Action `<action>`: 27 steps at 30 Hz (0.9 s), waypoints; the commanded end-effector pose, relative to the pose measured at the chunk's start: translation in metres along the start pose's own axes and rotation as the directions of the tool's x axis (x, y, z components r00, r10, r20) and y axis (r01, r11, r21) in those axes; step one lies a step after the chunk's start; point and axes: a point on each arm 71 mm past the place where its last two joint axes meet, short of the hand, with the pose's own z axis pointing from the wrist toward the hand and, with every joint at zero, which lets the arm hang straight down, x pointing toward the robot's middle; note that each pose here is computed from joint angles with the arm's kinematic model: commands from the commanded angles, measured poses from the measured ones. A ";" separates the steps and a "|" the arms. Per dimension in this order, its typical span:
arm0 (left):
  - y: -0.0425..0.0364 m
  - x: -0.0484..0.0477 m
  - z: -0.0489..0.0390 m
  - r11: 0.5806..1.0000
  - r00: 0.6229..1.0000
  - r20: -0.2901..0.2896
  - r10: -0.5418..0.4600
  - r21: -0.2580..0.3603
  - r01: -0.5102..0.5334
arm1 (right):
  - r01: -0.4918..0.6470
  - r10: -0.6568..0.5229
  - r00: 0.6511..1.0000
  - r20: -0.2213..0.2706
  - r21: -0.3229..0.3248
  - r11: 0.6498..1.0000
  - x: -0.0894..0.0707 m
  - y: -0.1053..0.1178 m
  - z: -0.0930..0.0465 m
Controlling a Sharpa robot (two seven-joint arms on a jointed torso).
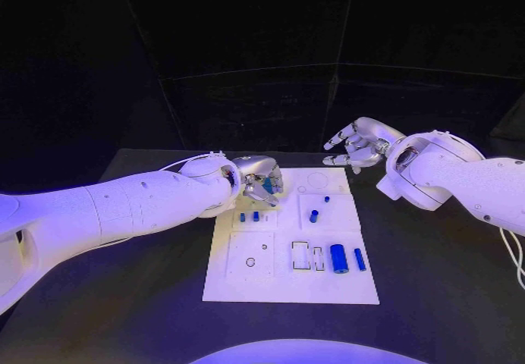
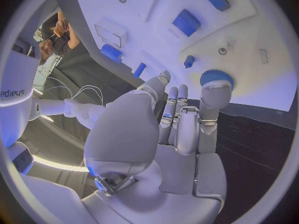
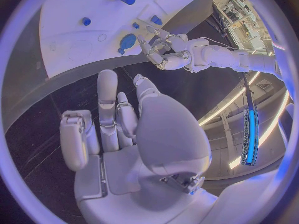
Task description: Assemble the parts on the task board
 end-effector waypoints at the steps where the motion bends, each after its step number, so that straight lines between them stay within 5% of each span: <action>1: 0.0022 0.0045 0.0029 0.995 0.994 -0.054 0.096 -0.022 -0.097 | 0.001 0.000 1.000 0.012 -0.014 1.000 -0.001 0.002 0.001; 27: 0.0055 0.0161 0.0159 0.989 0.985 -0.106 0.135 -0.049 -0.140 | -0.001 0.001 1.000 0.011 -0.017 1.000 0.000 0.004 0.001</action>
